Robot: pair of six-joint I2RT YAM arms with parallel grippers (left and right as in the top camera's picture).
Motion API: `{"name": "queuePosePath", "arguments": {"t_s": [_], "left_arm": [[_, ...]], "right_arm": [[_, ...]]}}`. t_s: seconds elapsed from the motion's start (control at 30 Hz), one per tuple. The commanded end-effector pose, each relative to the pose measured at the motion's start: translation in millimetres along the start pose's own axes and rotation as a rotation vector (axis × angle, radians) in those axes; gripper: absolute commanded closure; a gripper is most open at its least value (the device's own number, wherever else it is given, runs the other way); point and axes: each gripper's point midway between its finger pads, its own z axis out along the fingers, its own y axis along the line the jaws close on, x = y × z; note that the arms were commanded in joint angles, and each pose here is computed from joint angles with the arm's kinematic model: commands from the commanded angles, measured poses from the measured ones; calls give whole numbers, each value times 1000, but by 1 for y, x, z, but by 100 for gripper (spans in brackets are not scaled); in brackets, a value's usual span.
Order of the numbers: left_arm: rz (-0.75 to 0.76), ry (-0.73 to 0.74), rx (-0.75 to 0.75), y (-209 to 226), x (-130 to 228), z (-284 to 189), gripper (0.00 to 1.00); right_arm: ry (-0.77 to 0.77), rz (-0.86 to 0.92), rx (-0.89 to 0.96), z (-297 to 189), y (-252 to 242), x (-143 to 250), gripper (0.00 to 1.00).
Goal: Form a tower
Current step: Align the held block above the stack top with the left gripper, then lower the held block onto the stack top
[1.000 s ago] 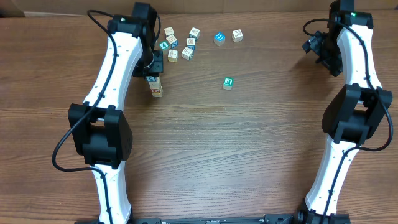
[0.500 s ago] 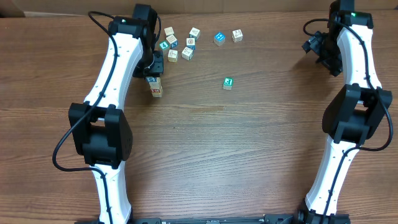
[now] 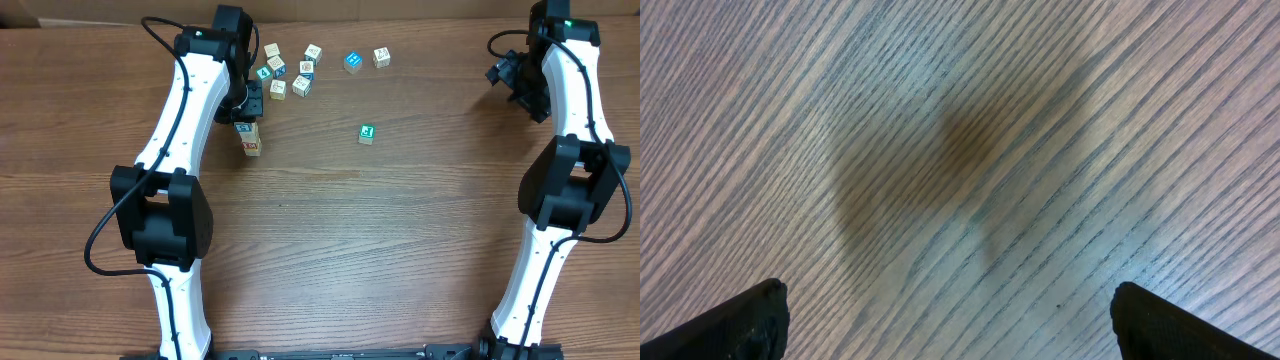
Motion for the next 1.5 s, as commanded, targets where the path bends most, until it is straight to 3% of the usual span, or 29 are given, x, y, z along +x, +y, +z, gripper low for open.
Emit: {"name": "queuePosePath", "arguments": {"t_s": [0.0,1.47], "left_arm": [[8,-12,-5,-1,-1,-4,75],[10,-33,53,-11,-7,-21,71]], "right_arm": [[-48,9,-33,-26,1,-10,0],[-48,9,-33,-26,1,-10,0]]}}
